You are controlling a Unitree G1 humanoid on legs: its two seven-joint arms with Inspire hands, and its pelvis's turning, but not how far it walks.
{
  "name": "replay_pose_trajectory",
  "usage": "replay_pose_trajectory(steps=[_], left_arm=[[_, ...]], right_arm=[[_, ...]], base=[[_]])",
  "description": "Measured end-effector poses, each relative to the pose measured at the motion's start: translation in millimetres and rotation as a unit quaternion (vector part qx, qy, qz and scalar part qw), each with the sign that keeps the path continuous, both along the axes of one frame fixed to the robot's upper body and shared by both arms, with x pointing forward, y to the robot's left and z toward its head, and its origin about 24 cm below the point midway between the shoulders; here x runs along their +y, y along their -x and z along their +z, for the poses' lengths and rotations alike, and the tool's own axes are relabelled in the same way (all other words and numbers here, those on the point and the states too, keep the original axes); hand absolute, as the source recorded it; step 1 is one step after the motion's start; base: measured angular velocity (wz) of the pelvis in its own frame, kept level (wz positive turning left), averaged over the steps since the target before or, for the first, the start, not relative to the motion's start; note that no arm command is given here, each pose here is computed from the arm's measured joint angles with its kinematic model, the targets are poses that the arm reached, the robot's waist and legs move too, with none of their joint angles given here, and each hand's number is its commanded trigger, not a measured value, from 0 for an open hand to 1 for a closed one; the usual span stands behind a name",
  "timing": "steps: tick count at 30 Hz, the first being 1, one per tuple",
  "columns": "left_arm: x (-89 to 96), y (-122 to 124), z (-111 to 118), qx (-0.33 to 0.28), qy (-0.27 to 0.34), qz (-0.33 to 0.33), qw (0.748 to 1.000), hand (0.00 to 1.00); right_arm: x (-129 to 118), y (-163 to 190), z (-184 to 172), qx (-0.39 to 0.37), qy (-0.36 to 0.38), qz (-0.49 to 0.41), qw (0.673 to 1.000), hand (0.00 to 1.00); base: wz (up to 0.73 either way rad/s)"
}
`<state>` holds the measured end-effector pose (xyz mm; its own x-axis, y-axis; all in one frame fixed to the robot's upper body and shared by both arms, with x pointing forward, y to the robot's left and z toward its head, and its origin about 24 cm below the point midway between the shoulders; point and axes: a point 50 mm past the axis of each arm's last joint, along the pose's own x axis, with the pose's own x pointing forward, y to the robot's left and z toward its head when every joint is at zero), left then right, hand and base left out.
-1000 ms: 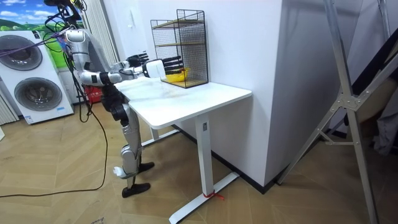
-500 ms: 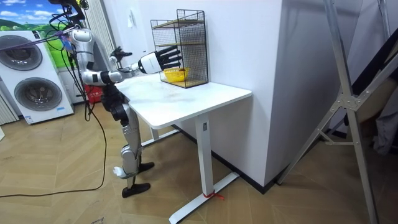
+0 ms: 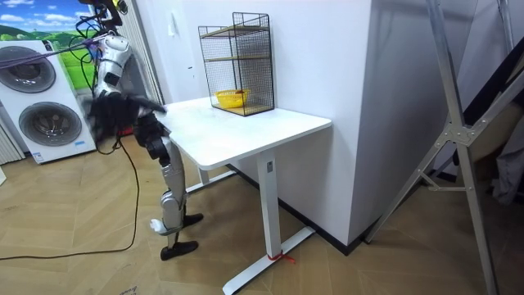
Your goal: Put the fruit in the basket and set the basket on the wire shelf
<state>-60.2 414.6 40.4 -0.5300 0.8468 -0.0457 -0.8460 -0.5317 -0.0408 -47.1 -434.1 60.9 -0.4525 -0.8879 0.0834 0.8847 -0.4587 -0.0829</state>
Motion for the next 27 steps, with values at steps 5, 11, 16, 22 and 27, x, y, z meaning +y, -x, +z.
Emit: replay_pose_trajectory(steps=[5, 11, 16, 22, 27], left_arm=[[-20.6, 30.9, -61.1, -0.023, 0.150, 0.062, 0.987, 0.00], [-66.5, 73.4, -114.6, 0.042, 0.292, 0.096, 0.951, 0.00], [-117.9, 75.4, -158.3, 0.194, 0.461, -0.041, 0.865, 0.00], [-139.0, 25.3, -186.3, 0.309, 0.533, -0.302, 0.728, 0.00], [-144.6, -9.7, -196.0, 0.326, 0.542, -0.395, 0.666, 0.00]], right_arm=[[22.2, 55.3, -67.3, 0.014, -0.155, -0.121, 0.980, 0.00], [96.2, 112.3, -135.5, 0.067, -0.339, -0.213, 0.914, 0.00], [150.1, 92.9, -183.5, 0.133, -0.507, -0.124, 0.842, 0.00], [156.5, 24.3, -210.9, 0.298, -0.585, 0.178, 0.733, 0.00], [154.4, -12.5, -217.2, 0.332, -0.588, 0.294, 0.676, 0.00]], base=[[0.00], [-0.11], [-0.08], [-0.05], [0.08]])
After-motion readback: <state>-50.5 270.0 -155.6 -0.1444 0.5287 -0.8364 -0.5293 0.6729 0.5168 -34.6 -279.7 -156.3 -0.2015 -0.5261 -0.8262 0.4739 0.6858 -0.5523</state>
